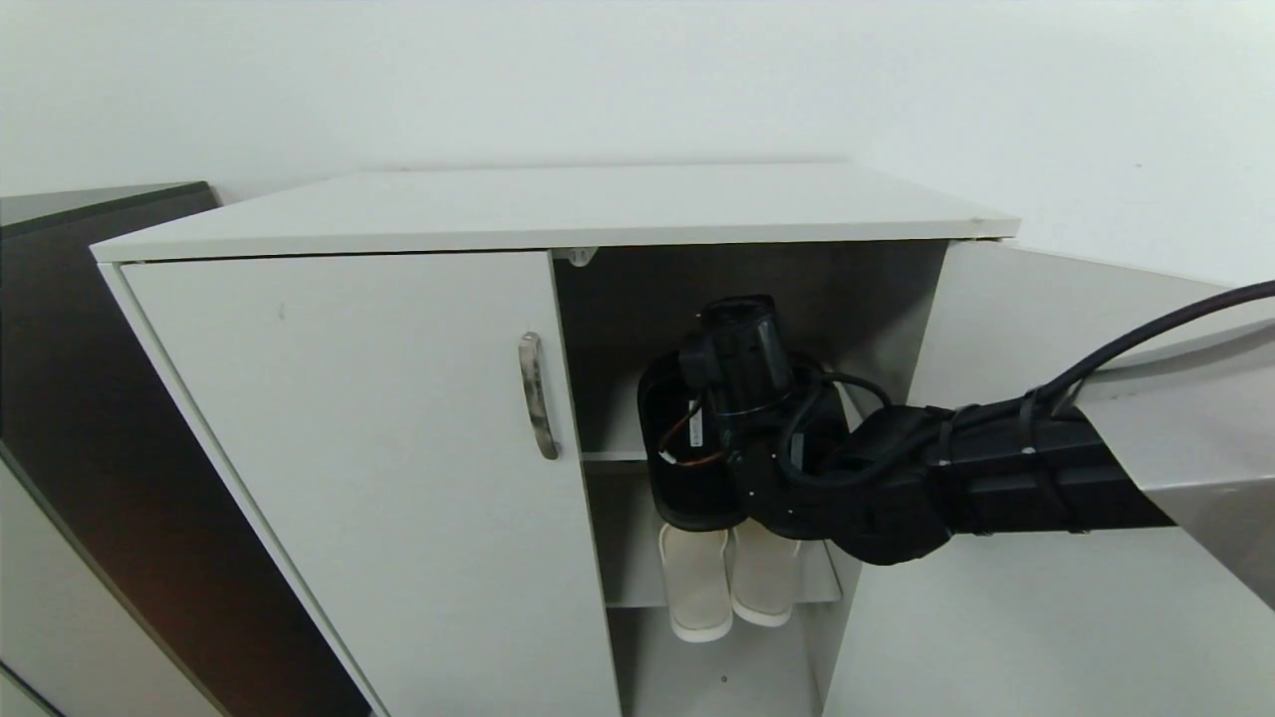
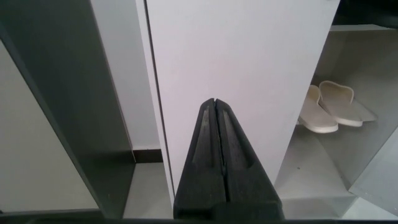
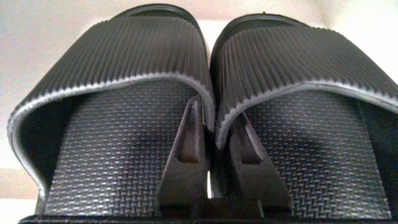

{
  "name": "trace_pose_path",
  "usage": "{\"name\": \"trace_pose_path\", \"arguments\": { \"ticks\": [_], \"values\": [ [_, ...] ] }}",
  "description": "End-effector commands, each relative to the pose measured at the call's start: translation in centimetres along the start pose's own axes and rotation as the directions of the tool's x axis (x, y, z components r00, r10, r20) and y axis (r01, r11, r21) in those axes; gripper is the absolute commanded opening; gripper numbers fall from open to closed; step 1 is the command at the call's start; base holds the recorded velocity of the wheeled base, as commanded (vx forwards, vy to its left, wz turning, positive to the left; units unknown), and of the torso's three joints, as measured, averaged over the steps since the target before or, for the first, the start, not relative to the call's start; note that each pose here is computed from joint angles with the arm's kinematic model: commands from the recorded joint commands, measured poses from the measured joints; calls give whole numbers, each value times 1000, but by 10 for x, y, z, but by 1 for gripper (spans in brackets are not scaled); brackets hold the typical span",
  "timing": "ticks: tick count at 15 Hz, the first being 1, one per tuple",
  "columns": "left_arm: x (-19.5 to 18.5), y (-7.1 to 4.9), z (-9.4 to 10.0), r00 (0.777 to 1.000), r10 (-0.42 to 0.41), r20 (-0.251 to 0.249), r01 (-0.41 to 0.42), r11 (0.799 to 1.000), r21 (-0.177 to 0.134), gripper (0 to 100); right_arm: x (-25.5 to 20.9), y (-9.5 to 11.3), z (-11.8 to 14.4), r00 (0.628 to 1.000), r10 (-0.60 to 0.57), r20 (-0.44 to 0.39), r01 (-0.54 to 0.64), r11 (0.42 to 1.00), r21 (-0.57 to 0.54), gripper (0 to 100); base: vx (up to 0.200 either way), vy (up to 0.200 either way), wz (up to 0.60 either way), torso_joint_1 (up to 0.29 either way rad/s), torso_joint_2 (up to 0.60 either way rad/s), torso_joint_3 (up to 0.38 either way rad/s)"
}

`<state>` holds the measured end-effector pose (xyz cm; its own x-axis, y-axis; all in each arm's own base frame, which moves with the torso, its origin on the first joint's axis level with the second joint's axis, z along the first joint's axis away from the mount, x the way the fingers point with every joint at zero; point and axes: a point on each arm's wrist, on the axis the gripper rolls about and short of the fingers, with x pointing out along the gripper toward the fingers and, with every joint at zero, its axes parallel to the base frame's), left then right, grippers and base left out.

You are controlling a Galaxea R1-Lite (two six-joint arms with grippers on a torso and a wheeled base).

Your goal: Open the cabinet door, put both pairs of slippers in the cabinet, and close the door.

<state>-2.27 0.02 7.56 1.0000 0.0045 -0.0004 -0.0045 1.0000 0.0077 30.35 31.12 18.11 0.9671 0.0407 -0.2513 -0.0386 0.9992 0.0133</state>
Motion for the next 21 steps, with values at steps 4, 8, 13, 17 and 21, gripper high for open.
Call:
{"name": "trace_pose_path", "arguments": {
  "ticks": [4, 8, 13, 17, 21],
  "values": [
    [0, 0, 0, 1000, 0, 0, 0, 1000, 0, 0, 32, 3, 9, 999, -30, 38, 30, 1000, 1, 0, 0, 0, 0, 0, 0, 0],
    [0, 0, 0, 1000, 2, 0, -2, 1000, 0, 0, 50, 2, 16, 997, -52, 54, 52, 999, 1, 0, 0, 0, 0, 0, 0, 0],
    [0, 0, 0, 1000, 3, 0, -3, 1000, 2, 0, 56, 2, 11, 997, -59, 47, 59, 998, -4, 0, 0, 0, 0, 0, 0, 0],
    [0, 0, 0, 1000, 5, 0, -5, 1000, 2, 0, 58, 2, 9, 997, -62, 43, 62, 998, -8, 0, 0, 0, 0, 0, 0, 0],
    [0, 0, 0, 1000, 5, 0, -5, 1000, 2, 0, 58, 2, 8, 997, -62, 40, 62, 998, -10, 0, 0, 0, 0, 0, 0, 0]
  ]
}}
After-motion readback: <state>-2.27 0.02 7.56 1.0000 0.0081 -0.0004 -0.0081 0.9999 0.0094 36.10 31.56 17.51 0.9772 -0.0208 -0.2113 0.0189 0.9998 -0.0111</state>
